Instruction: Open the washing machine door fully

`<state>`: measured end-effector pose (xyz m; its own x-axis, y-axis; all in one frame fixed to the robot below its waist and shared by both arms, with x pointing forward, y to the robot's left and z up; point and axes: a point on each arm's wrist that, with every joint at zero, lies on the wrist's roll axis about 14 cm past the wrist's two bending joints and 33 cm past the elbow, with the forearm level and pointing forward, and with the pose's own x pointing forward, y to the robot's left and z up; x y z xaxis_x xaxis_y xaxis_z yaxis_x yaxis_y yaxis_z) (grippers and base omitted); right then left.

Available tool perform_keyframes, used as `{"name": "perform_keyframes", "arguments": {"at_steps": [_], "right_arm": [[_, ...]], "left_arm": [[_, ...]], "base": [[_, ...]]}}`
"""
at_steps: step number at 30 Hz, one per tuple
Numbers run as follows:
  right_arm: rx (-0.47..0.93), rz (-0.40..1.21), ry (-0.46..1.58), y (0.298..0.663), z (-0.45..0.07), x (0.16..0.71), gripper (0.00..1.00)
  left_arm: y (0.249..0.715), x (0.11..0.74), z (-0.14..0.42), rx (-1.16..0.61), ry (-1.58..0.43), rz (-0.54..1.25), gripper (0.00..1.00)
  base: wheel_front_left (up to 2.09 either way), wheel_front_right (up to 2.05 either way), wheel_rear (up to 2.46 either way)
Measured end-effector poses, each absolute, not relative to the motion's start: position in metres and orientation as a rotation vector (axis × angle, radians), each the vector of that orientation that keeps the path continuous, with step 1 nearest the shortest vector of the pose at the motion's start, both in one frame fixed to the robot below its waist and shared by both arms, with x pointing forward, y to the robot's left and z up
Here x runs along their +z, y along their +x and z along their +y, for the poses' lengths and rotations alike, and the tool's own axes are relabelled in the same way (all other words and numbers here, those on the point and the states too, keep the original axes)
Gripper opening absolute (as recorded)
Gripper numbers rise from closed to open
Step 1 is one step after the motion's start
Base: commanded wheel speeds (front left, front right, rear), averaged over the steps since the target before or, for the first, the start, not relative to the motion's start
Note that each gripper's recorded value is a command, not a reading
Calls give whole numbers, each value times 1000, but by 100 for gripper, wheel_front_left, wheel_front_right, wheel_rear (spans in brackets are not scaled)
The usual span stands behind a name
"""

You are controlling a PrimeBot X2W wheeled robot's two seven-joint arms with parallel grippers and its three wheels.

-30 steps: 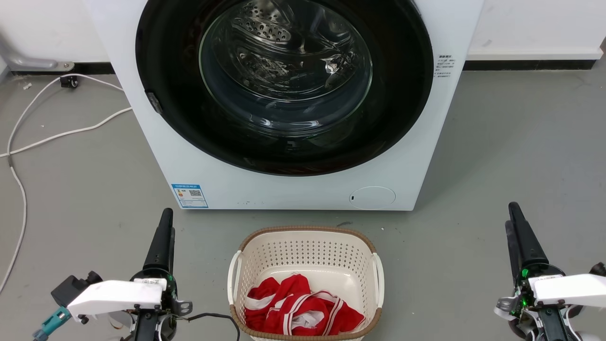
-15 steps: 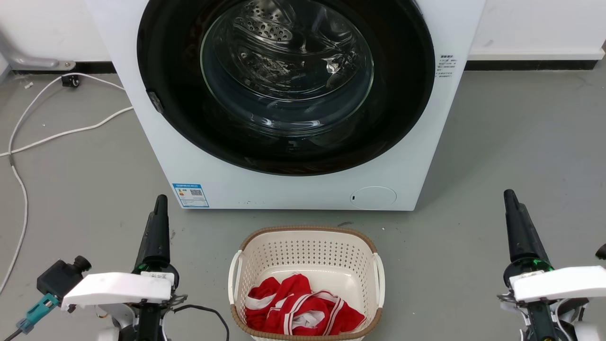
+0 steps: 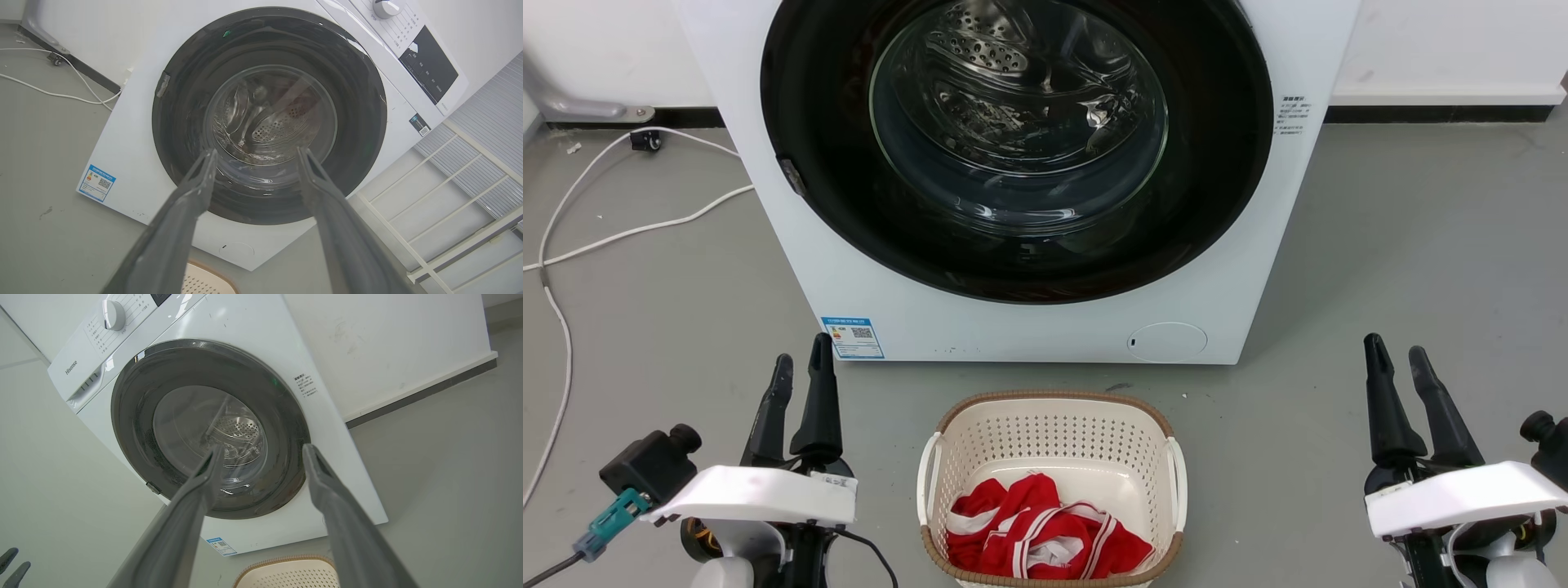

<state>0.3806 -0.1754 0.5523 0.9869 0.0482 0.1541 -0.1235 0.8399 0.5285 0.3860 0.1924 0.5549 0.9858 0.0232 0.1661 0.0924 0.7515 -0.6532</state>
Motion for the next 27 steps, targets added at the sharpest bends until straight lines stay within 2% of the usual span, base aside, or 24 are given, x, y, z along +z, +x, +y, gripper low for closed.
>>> {"name": "perform_keyframes", "arguments": {"at_steps": [27], "right_arm": [[110, -119, 265, 376, -167, 545, 100]], "left_arm": [[384, 556, 175, -86, -345, -183, 100]], "base": [[0, 0, 0]]}}
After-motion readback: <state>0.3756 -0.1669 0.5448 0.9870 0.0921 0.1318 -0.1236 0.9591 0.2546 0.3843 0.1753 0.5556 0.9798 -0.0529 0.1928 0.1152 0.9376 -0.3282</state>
